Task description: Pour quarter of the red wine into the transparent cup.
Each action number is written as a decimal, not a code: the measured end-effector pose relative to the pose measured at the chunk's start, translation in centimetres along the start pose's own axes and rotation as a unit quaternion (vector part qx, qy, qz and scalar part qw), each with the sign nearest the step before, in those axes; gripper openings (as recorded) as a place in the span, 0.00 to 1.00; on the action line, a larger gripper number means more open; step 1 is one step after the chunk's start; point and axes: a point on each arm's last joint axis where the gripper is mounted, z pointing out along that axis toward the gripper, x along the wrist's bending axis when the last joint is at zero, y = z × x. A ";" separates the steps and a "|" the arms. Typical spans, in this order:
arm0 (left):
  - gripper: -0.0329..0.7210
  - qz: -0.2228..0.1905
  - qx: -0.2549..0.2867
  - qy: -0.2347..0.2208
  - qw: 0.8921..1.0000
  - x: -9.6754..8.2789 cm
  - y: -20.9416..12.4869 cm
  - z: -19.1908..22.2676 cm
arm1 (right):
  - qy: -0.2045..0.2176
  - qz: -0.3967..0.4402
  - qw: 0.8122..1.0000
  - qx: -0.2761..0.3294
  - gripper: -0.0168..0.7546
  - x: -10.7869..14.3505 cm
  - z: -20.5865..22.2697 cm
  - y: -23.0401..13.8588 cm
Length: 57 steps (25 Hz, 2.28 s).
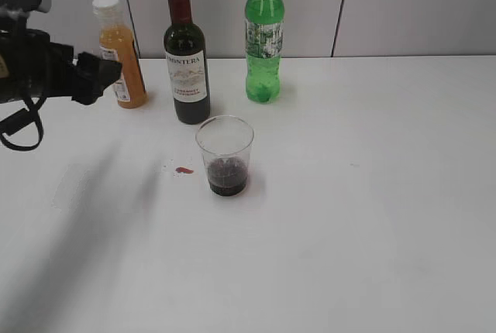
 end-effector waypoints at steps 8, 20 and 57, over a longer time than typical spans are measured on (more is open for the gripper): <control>0.87 -0.021 0.193 0.063 0.979 1.6 -1.2 -3.6 | 0.000 0.000 1.000 0.000 0.79 0.0 0.0 0.0; 0.85 -0.078 0.360 0.063 0.928 2.3 0.7 -8.7 | 0.000 0.000 1.000 0.000 0.79 0.0 0.0 0.0; 0.83 -0.081 0.088 0.026 0.993 -4.2 -6.5 -31.3 | 0.000 0.000 1.000 0.000 0.79 0.0 0.0 0.0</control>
